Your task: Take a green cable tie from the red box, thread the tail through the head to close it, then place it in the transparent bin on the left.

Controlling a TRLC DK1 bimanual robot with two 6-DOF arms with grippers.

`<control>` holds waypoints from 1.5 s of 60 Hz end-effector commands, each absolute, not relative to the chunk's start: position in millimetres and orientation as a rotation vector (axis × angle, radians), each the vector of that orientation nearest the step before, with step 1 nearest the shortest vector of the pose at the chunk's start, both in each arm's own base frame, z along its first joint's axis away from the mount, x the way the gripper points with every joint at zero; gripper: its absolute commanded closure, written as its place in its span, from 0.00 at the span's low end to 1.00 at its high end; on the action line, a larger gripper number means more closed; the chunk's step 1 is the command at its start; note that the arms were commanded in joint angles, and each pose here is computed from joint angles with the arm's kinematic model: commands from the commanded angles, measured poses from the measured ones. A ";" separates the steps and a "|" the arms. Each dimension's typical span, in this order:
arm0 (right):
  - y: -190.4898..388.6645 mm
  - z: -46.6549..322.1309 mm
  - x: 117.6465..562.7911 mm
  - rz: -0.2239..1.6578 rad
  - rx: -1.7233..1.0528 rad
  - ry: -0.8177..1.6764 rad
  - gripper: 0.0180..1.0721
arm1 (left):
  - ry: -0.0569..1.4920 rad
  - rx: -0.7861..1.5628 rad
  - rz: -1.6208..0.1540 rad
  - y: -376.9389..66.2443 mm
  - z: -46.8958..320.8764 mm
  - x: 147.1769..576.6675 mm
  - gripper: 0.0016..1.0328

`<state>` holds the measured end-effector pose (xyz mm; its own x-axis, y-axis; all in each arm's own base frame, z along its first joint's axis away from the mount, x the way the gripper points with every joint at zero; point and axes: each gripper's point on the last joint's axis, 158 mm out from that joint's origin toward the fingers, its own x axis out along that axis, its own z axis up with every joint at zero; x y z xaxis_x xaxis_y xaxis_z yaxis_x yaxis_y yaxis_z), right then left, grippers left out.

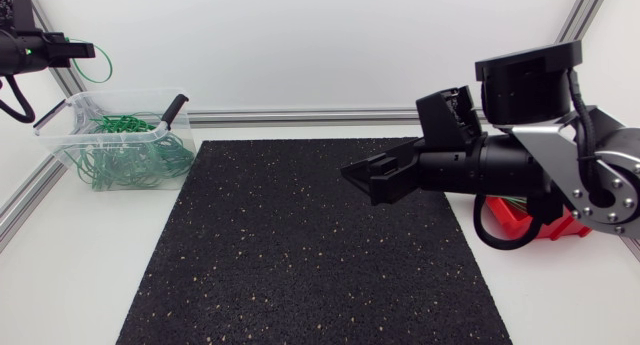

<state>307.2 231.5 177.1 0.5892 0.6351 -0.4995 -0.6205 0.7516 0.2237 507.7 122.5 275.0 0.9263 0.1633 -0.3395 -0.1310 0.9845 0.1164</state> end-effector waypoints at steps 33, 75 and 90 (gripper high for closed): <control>167.5 185.2 292.4 0.558 -0.127 0.481 0.03 | 0.737 0.069 0.174 100.5 191.5 478.1 0.03; 43.2 177.4 269.6 0.200 -0.137 0.314 0.03 | 0.510 0.106 0.067 26.6 176.0 322.7 0.03; 29.4 170.1 263.2 0.136 -0.097 0.242 0.03 | 0.415 0.106 0.027 10.2 161.0 287.9 0.03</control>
